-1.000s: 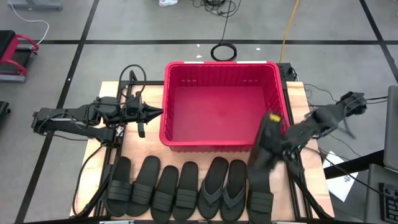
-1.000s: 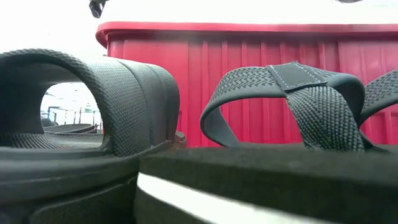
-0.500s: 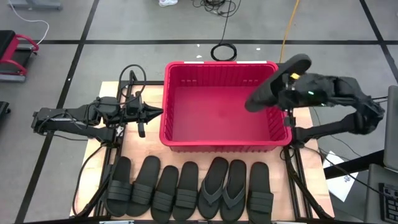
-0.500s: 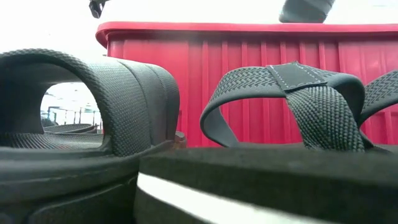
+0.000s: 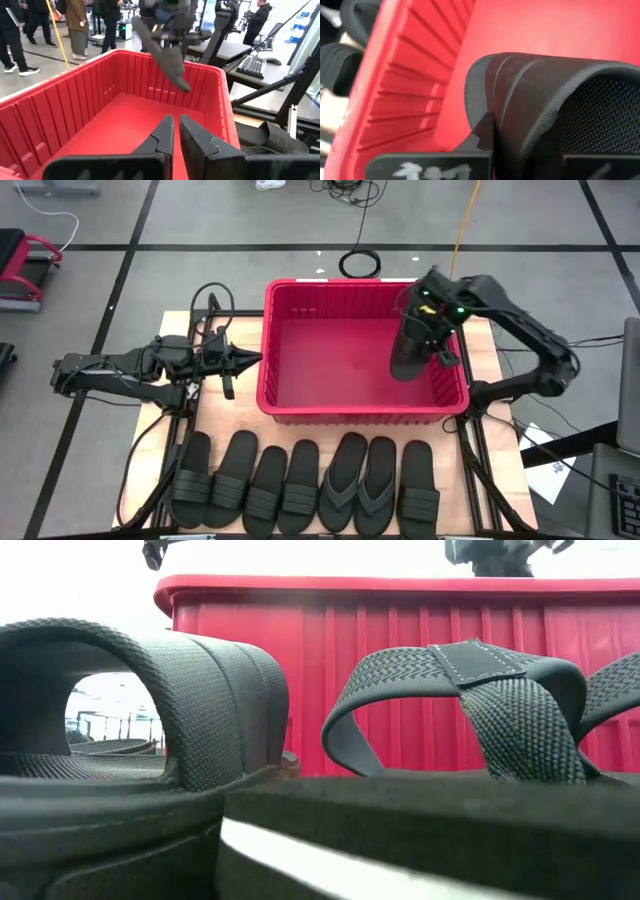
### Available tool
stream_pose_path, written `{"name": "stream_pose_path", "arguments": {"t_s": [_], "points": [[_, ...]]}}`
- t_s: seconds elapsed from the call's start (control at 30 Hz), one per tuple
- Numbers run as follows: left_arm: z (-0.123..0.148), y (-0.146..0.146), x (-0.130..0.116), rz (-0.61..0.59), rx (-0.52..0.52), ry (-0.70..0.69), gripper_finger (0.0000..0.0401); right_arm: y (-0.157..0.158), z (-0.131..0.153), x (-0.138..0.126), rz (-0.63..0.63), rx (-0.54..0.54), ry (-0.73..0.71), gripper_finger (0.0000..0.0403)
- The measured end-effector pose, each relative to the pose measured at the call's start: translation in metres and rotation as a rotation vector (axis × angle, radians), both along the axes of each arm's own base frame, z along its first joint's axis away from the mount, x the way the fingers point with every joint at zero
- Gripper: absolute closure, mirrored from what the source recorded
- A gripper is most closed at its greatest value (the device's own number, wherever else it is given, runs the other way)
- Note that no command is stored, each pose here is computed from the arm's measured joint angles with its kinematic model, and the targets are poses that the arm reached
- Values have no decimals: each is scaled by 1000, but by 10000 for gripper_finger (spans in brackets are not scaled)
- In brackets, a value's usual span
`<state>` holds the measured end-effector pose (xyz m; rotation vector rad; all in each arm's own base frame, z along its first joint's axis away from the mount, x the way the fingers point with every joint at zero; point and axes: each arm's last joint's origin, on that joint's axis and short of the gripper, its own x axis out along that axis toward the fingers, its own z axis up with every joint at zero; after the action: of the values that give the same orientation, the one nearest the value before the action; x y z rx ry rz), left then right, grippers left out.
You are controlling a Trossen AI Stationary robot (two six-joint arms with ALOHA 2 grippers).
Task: Pick and place slides into bin
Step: Put the black slide into the red container
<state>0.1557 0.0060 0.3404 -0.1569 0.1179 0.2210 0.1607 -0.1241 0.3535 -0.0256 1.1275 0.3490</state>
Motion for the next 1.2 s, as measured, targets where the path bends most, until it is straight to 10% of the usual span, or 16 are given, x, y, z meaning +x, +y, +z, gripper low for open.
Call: {"name": "stream_pose_path", "arguments": {"t_s": [0.27,1.2], "points": [[-1,0,0,2,-13,7,375,-15,-55,6,-25,67,222,400],[-3,1,-1,23,16,32,375,-23,-149,5,59,178,319,400]]}}
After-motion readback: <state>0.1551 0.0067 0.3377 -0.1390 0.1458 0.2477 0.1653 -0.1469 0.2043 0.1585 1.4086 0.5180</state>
